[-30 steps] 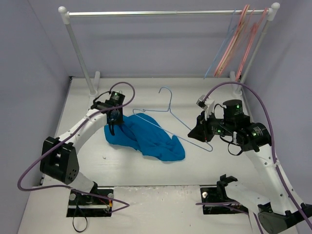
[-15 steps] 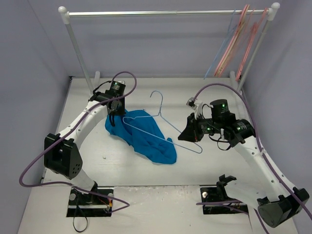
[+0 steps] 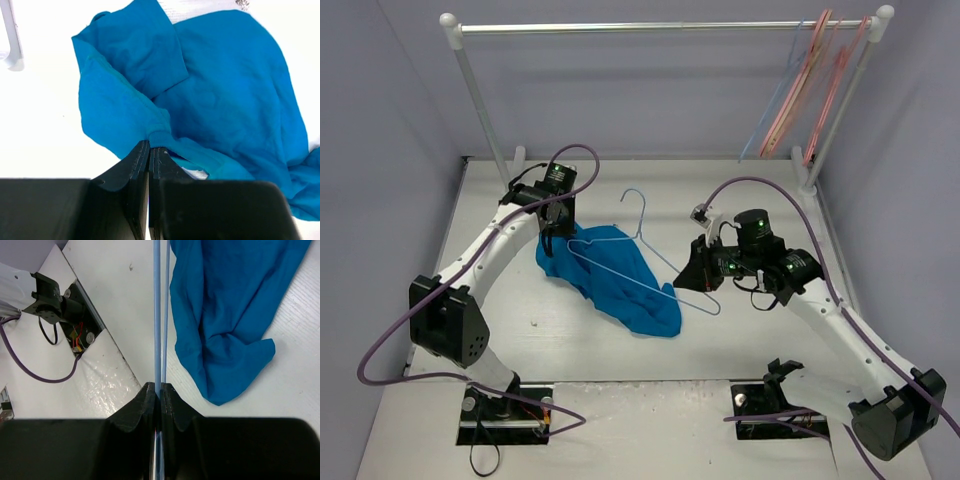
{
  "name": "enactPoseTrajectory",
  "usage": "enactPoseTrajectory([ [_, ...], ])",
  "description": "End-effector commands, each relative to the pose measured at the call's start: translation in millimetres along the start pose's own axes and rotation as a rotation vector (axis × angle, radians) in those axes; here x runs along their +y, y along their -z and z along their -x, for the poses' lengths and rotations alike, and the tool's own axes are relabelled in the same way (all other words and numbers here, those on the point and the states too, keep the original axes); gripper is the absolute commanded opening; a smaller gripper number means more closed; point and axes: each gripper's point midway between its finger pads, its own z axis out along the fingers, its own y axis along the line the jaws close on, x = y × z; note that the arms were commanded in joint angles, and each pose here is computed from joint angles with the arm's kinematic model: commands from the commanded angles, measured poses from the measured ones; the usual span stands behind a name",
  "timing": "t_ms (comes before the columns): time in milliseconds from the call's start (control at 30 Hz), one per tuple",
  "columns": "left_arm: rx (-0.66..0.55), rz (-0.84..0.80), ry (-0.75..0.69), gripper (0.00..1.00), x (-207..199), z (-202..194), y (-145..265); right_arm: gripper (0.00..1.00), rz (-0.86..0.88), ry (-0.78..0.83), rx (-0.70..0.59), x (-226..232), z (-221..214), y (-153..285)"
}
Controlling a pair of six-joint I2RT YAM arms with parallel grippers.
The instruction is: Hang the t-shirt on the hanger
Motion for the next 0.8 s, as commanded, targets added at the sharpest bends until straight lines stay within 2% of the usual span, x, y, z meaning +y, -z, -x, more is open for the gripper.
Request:
enactPoseTrajectory([
  [0,-0.071,-0.027,-0.021,0.00,0.2,14.0,28.6,0.00,-0.019,0.068,-0.089,-2.7,26.2,-5.1],
  [400,-0.127,-0.118,-0.095,0.00,-16.3,21.7,53.6,0.00,0.012,0.130,-0.095,2.5,21.7,-13.1],
  [600,-0.142,-0.170,-0.118,0.00,-40.7,22.7,70.1,0.00,0.034,0.163,-0.201,8.7,36.6,-14.0],
  [767,-0.145,-0.168,-0.036,0.00,-50.2,20.5,86.7,0.00,-0.038,0.213,-0.357,4.1,68.0,-3.7],
])
